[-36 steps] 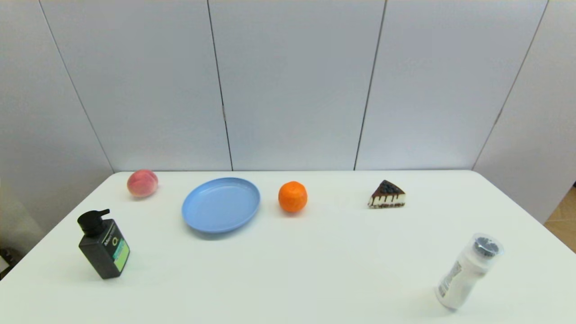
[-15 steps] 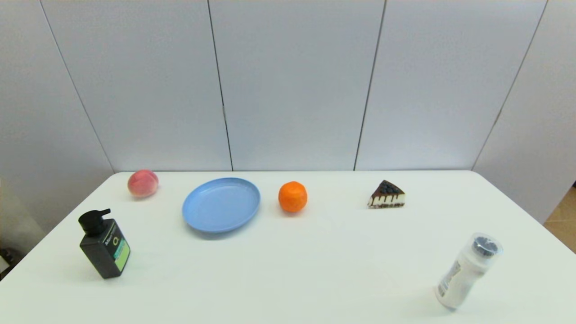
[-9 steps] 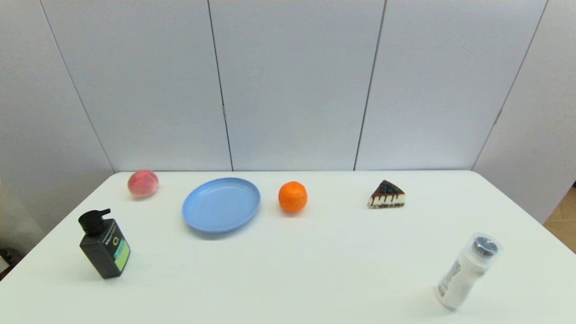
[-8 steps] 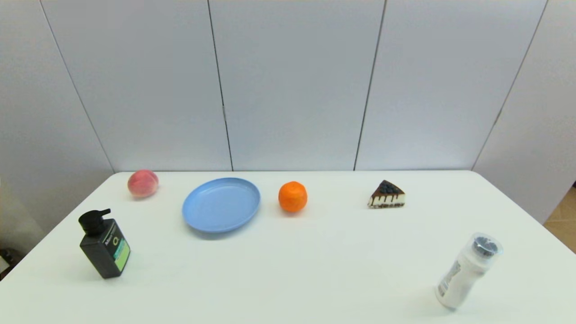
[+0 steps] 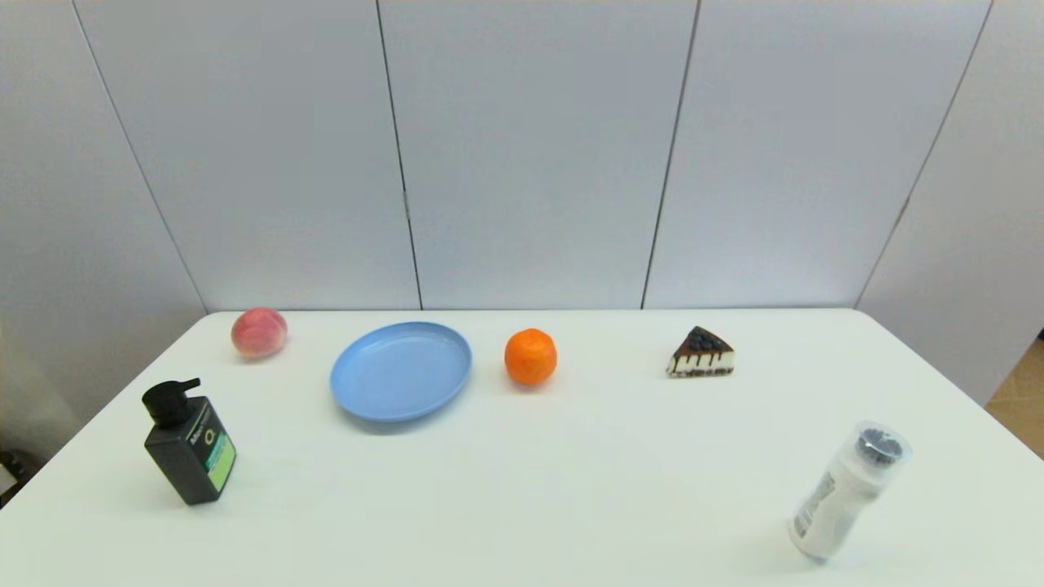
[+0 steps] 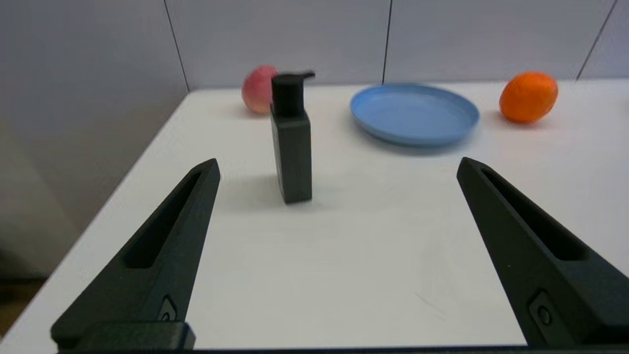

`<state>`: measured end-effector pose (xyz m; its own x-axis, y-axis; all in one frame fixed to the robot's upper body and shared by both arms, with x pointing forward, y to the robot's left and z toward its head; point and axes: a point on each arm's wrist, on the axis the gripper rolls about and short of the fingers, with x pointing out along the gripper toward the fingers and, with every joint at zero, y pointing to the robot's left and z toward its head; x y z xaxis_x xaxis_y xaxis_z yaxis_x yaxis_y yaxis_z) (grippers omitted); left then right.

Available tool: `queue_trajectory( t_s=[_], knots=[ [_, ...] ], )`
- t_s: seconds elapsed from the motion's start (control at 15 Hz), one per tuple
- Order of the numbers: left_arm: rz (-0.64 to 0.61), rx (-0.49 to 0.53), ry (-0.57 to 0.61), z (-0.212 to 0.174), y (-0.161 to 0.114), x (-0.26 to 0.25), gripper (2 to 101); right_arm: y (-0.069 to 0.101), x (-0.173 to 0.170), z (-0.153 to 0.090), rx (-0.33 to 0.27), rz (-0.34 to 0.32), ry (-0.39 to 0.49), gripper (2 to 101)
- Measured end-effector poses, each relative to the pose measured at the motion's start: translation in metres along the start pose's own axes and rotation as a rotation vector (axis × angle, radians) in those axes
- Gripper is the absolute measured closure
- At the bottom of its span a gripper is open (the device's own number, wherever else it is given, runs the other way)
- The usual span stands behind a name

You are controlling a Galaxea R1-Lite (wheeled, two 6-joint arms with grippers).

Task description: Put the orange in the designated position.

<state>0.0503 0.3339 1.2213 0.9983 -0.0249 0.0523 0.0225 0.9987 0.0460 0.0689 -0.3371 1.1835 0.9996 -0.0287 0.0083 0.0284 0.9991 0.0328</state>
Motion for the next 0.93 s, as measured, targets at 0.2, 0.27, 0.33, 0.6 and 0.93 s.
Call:
queue_trajectory(
  t_s=[0.2, 0.27, 0.33, 0.6, 0.93],
  knots=[
    [-0.004, 0.0, 0.045, -0.014, -0.001, 0.005, 5.4, 0.0, 0.0, 0.0, -0.001, 0.0, 0.0, 4.3],
    [-0.005, 0.001, 0.051, -0.018, -0.001, 0.007, 5.4, 0.0, 0.0, 0.0, -0.001, 0.0, 0.0, 4.3],
    [-0.005, 0.002, 0.051, -0.023, -0.001, 0.01, 5.4, 0.0, 0.0, 0.0, -0.001, 0.0, 0.0, 4.3],
    [-0.009, 0.028, 0.047, -0.038, -0.002, 0.016, 5.4, 0.0, 0.0, 0.0, -0.001, 0.0, 0.0, 4.3],
    [-0.009, 0.02, 0.056, -0.04, -0.002, 0.017, 5.4, 0.0, 0.0, 0.0, -0.001, 0.0, 0.0, 4.3]
  ],
)
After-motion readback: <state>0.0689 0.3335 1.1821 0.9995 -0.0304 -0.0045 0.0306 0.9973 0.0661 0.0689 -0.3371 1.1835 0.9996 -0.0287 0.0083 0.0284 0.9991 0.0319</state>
